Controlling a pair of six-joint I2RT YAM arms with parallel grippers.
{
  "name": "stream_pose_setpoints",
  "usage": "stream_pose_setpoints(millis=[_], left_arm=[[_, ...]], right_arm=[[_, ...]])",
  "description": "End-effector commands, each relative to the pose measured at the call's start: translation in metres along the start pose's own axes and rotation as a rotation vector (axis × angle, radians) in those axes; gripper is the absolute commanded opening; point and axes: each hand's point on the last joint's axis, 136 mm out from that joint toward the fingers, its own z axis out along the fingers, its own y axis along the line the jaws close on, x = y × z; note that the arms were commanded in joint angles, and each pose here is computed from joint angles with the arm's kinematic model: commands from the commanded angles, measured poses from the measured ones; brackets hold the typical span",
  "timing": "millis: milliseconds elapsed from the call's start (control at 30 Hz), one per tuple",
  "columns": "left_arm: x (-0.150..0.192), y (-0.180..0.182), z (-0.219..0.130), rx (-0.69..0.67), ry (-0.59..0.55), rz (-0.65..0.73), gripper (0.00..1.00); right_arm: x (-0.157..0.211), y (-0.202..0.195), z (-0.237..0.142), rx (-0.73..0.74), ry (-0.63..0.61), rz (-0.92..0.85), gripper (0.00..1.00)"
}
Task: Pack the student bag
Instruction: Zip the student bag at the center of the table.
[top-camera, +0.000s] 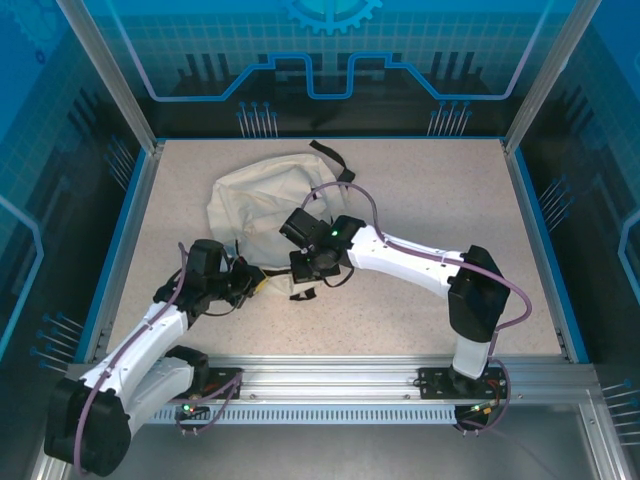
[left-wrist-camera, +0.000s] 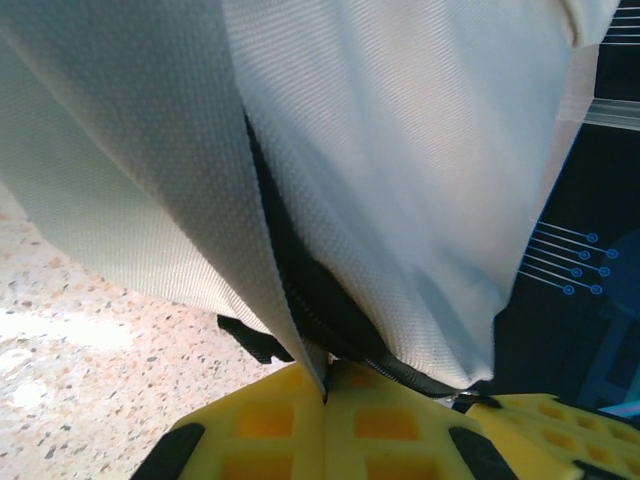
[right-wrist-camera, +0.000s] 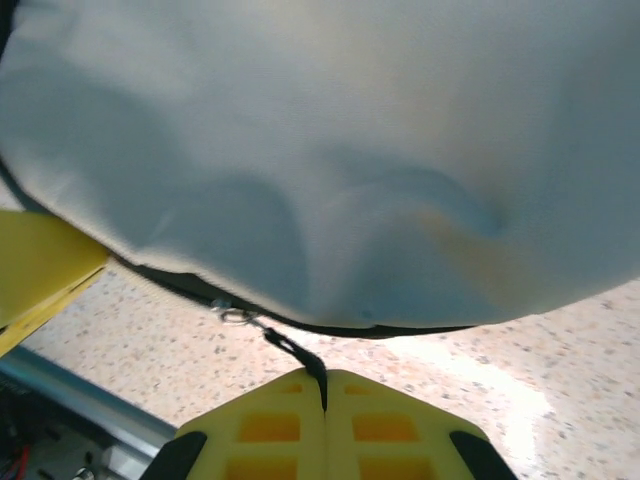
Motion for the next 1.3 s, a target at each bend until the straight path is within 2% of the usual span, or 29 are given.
stream_pose_setpoints(millis=[0, 333, 533, 767, 933, 1100, 1267], left_arm=[[-0.007, 0.028, -0.007, -0.133, -0.061, 0.004, 0.00], [-0.010, 0.031, -0.016, -0.174, -0.095, 0.021, 0.00], [-0.016, 0.025, -0.019, -0.179, -0.117, 0.043, 0.00], [-0.055, 0.015, -0.031, -0.238, -0.197, 0.086, 0.00], [-0.096, 0.011, -0.048, -0.279, -0.264, 0.098, 0.00], [-0.126, 0.012, -0.061, -0.314, -0.310, 0.105, 0.00], [-0.133, 0.011, -0.070, -0.346, -0.318, 0.115, 0.02]], right_arm=[[0.000, -0.043, -0.022, 0.209, -0.032, 0.040, 0.00], [-0.008, -0.095, -0.039, 0.381, -0.092, 0.085, 0.00], [-0.016, -0.114, -0.046, 0.347, -0.096, 0.089, 0.00], [0.000, -0.031, -0.032, -0.060, -0.005, -0.139, 0.00], [0.012, 0.031, -0.020, -0.241, 0.044, -0.237, 0.00], [0.010, 0.085, -0.007, -0.334, 0.053, -0.299, 0.00], [-0.002, 0.099, 0.007, -0.328, 0.039, -0.288, 0.00]])
